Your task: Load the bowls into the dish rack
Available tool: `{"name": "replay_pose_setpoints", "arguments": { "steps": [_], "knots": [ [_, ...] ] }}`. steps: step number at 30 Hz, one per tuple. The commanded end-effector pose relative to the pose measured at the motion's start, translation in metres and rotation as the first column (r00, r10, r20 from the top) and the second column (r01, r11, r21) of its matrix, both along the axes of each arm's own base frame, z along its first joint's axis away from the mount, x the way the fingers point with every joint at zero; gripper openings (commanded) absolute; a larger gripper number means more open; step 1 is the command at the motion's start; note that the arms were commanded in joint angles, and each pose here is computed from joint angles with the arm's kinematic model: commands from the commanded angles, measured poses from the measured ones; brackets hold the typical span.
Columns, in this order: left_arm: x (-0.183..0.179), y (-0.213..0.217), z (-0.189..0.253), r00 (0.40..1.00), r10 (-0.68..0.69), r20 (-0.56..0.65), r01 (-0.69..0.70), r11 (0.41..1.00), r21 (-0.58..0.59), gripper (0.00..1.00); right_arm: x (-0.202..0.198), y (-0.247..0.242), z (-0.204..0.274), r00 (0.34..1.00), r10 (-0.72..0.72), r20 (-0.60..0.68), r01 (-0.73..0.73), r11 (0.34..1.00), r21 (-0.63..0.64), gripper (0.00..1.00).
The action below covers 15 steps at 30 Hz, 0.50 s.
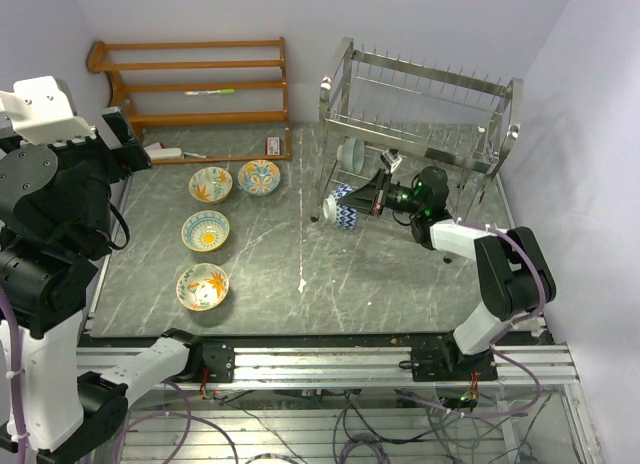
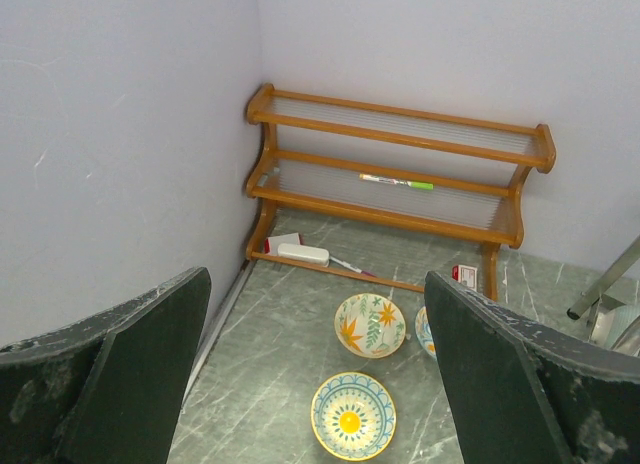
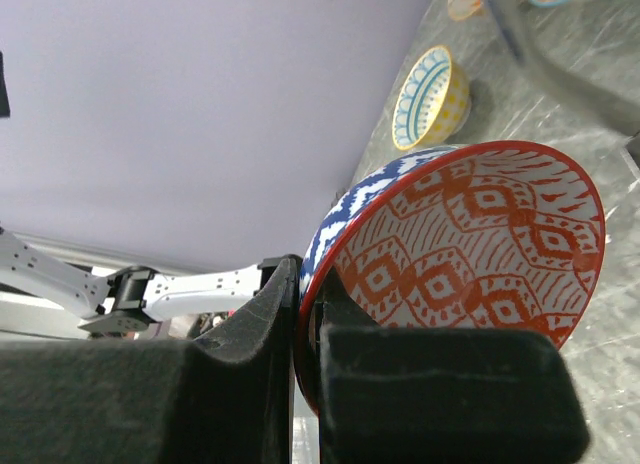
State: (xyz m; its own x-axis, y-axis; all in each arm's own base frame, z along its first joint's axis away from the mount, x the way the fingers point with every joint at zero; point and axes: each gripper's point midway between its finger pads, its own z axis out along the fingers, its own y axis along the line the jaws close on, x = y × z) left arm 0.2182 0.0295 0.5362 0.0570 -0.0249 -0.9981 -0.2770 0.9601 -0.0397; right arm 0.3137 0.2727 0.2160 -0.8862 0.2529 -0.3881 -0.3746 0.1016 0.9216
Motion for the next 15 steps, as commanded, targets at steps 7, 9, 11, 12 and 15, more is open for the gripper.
{"name": "replay_pose_setpoints", "arguments": {
  "steps": [7,9,11,12,15],
  "knots": [
    [0.004,-0.001,0.009,1.0,0.0,0.028,-0.001,1.0,0.005,0.99,0.063,-0.029,0.024,0.984,-0.139,0.11,0.128,0.986,0.108,0.0],
    [0.005,-0.001,0.007,1.0,0.002,0.022,-0.002,1.0,0.008,0.99,0.076,-0.032,0.028,0.978,-0.16,0.134,0.141,0.98,0.139,0.0],
    [0.006,-0.002,0.005,1.0,0.002,0.015,-0.002,1.0,0.012,0.99,0.089,-0.034,0.025,0.978,-0.17,0.121,0.148,0.974,0.173,0.0],
    [0.006,-0.002,0.004,1.0,0.002,0.011,-0.002,1.0,0.017,0.99,0.094,-0.035,0.026,0.976,-0.178,0.127,0.153,0.97,0.188,0.0],
    [0.007,0.0,0.003,1.0,0.011,0.005,-0.011,1.0,0.028,0.99,0.11,-0.043,0.017,0.967,-0.227,0.118,0.2,0.958,0.206,0.0]
  ]
}}
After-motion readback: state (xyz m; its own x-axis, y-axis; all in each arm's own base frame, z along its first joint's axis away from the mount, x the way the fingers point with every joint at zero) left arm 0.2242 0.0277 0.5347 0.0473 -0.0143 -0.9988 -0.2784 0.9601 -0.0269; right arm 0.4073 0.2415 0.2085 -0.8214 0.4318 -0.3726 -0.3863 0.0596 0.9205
